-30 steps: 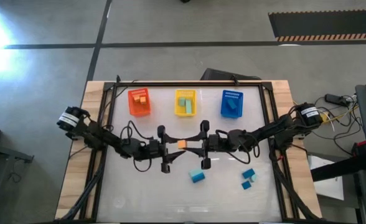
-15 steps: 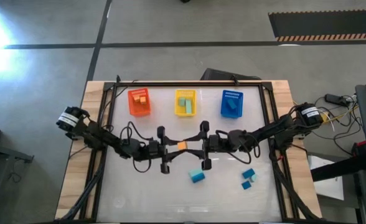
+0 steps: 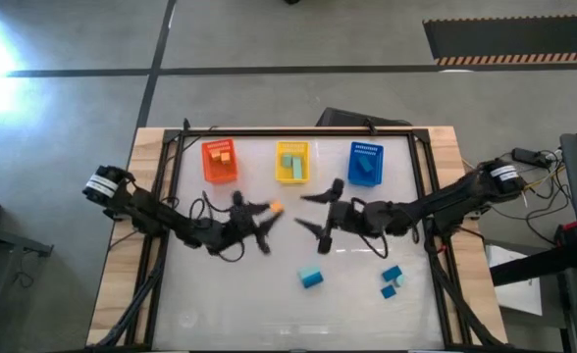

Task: Sort & place blocks by color
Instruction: Put the yellow block into the orange bin, then put the light blue block into the yellow bin

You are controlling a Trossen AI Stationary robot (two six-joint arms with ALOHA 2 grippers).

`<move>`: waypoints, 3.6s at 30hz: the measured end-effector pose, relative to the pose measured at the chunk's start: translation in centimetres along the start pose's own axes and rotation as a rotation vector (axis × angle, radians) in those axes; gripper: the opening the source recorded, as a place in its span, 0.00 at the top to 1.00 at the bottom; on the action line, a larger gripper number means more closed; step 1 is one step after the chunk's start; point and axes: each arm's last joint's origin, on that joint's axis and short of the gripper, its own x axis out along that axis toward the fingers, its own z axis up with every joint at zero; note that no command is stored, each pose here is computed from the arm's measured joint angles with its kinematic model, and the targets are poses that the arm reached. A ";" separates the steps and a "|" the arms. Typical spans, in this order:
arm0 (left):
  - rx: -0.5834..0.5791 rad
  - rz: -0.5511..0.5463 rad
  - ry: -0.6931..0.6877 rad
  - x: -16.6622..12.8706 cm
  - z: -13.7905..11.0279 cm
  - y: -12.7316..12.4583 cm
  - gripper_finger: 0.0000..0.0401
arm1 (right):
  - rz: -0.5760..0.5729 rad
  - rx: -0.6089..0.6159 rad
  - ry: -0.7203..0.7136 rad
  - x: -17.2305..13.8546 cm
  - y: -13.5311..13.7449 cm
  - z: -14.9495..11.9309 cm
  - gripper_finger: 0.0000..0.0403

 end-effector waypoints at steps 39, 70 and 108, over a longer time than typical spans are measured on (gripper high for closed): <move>-0.114 0.831 0.864 1.0 -0.2 21.2 0.52 | -0.206 0.007 0.306 -0.8 -1.0 -2.8 0.40; 0.049 -0.227 0.518 -3.0 2.0 4.2 0.51 | 0.392 0.085 0.739 -3.0 2.1 -6.6 0.46; 0.055 -0.212 0.502 -2.8 1.8 4.1 0.51 | 0.477 -0.072 1.006 4.3 5.7 -11.4 0.90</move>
